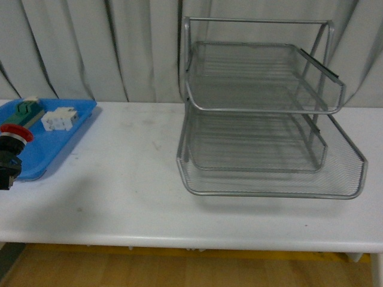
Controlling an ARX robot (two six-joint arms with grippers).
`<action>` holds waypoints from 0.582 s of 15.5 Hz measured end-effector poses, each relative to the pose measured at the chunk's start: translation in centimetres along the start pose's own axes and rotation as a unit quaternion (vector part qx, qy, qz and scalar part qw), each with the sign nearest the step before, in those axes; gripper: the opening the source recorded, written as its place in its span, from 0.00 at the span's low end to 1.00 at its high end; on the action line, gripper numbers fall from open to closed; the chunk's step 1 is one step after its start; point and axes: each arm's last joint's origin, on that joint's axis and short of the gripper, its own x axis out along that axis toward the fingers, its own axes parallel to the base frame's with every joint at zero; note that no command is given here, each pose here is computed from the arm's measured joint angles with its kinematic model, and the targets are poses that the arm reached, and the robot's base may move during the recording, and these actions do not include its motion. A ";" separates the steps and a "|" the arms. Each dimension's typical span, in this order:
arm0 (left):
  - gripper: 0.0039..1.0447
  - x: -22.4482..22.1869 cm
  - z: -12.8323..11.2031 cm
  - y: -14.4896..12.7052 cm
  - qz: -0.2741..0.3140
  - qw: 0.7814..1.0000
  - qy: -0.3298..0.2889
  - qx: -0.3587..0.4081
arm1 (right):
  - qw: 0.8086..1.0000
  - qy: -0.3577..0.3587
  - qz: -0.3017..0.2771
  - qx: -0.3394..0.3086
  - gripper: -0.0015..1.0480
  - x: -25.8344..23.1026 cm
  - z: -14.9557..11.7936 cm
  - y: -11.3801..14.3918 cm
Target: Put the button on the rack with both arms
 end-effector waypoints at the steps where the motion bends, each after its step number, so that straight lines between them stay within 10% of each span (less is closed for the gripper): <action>1: 0.35 0.0 0.1 -0.1 -0.001 1.000 -0.002 0.001 | 1.000 0.000 0.000 0.000 0.94 0.0 0.0 0.0; 9: 0.35 -0.4 4.5 -6.7 -0.086 0.994 -0.056 0.041 | 1.000 0.000 -0.001 0.000 0.94 0.0 0.0 0.0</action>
